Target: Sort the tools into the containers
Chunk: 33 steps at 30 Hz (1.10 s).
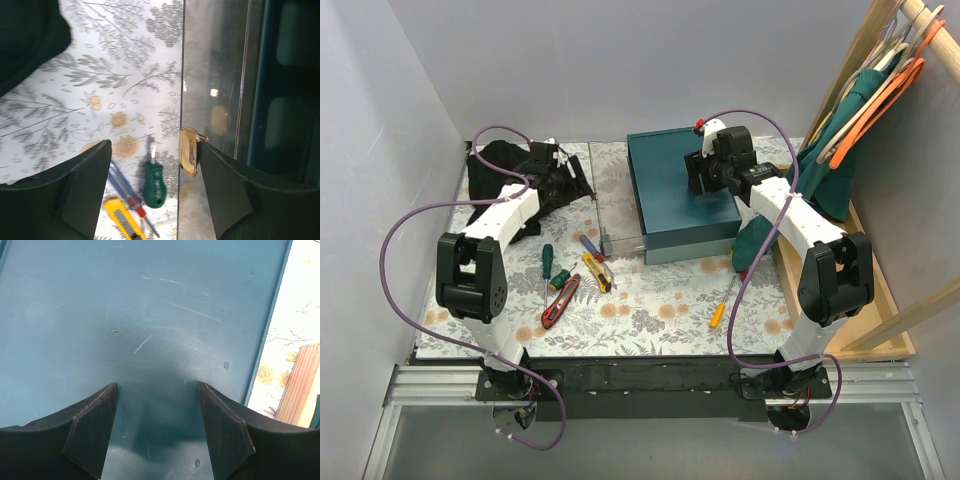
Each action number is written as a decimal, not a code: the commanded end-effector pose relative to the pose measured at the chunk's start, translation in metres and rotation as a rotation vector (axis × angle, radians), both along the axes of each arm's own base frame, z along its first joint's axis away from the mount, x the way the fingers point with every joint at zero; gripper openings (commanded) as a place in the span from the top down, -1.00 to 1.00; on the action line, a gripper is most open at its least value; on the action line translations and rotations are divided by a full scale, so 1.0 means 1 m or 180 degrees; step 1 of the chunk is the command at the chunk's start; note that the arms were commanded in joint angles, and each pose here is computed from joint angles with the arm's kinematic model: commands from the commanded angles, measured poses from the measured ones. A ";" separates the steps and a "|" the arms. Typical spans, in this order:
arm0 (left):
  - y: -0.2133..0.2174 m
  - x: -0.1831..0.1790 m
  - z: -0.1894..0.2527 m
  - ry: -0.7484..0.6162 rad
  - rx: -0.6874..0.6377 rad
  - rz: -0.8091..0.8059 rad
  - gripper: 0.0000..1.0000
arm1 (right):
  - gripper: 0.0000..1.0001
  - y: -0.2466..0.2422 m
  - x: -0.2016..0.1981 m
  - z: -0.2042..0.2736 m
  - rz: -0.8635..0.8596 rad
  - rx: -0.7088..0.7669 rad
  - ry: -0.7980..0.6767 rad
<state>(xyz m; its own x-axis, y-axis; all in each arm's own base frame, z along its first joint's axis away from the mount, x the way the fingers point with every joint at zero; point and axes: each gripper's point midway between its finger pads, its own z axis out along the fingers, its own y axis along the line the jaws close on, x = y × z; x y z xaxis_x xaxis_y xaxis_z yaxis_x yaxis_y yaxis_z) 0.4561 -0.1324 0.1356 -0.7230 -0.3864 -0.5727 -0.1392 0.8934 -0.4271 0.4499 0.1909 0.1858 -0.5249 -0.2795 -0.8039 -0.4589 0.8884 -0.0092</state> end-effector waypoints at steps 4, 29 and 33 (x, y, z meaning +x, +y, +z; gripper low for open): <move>0.053 -0.028 0.034 -0.0190 0.0617 0.0071 -0.45 | -0.47 -0.014 -0.005 -0.020 -0.0047 -0.0203 0.0130; 0.096 -0.120 -0.074 0.0384 0.1339 -0.1225 -0.31 | -0.47 -0.024 -0.010 -0.023 -0.0067 -0.0216 0.0139; 0.100 -0.117 -0.092 0.0530 0.1384 -0.1120 -0.19 | -0.47 -0.029 -0.014 -0.023 -0.0093 -0.0250 0.0127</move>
<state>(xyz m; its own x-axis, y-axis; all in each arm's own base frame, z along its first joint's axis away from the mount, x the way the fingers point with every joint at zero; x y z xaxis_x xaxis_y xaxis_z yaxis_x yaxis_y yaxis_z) 0.3295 -0.0348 0.0498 -0.8679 0.1356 -0.4779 0.1709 0.9848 -0.0308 0.4523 0.1841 0.1851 -0.5054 -0.2711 -0.8192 -0.4509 0.8924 -0.0172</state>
